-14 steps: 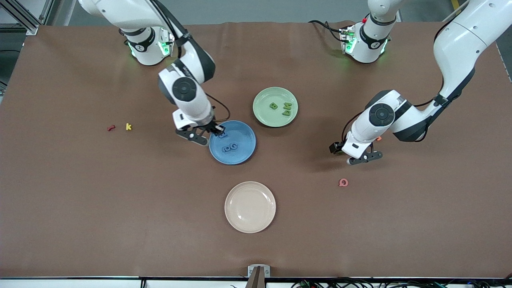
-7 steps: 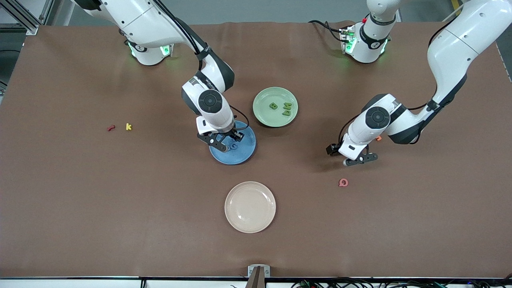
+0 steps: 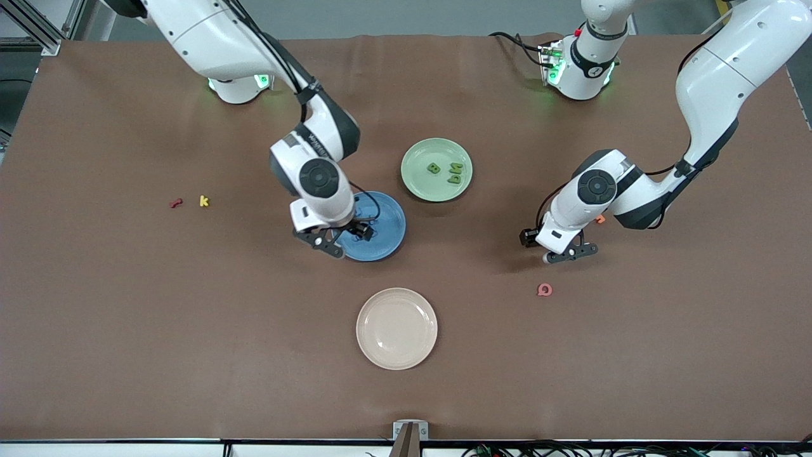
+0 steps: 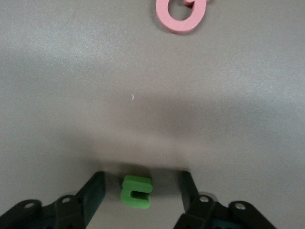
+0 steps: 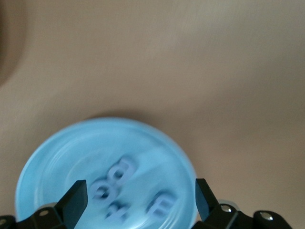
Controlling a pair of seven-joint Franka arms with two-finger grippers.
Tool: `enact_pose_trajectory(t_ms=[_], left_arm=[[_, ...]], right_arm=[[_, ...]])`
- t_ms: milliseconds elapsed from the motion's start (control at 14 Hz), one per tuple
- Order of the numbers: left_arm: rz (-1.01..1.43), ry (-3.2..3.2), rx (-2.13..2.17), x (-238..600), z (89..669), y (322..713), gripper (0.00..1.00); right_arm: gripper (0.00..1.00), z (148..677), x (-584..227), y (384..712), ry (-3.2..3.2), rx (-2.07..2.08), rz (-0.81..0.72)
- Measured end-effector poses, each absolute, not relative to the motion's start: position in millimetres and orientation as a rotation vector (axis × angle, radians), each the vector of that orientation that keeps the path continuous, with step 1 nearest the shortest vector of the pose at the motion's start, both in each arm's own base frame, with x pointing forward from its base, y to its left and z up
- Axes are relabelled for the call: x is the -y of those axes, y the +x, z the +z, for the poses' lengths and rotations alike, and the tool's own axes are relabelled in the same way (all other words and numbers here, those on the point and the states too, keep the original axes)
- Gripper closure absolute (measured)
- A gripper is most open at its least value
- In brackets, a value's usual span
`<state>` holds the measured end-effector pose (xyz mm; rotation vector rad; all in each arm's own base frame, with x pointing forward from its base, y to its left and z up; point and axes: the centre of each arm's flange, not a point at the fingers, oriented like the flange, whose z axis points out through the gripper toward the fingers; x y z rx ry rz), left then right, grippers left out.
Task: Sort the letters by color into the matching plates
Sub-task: 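Place the green u on the green plate while the right gripper withdraws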
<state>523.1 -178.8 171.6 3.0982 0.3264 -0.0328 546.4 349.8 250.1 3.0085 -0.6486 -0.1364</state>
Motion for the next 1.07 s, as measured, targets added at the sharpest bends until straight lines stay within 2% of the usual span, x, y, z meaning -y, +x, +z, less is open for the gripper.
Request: enact_pose_trajectory(t_ms=[214, 357, 643, 1071], left_arm=[[-0.023, 3.093, -0.322, 181.3, 174.5, 524.6, 0.67], [-0.014, 3.093, -0.325, 181.5, 177.1, 525.5, 0.72], [-0.013, 3.093, -0.334, 181.6, 177.3, 525.5, 0.73], [-0.013, 3.07, -0.397, 216.0, 195.1, 515.4, 0.73]], right_arm=[[0.0, 279.4, -281.4, 580.0, 3.016, 0.459, -0.186], [0.0, 311.4, -235.8, 594.0, 3.002, 0.354, -0.246], [0.0, 377.1, -159.1, 608.5, 2.999, 0.201, -0.319], [0.0, 465.3, -39.9, 598.6, 3.003, 0.09, -0.431]])
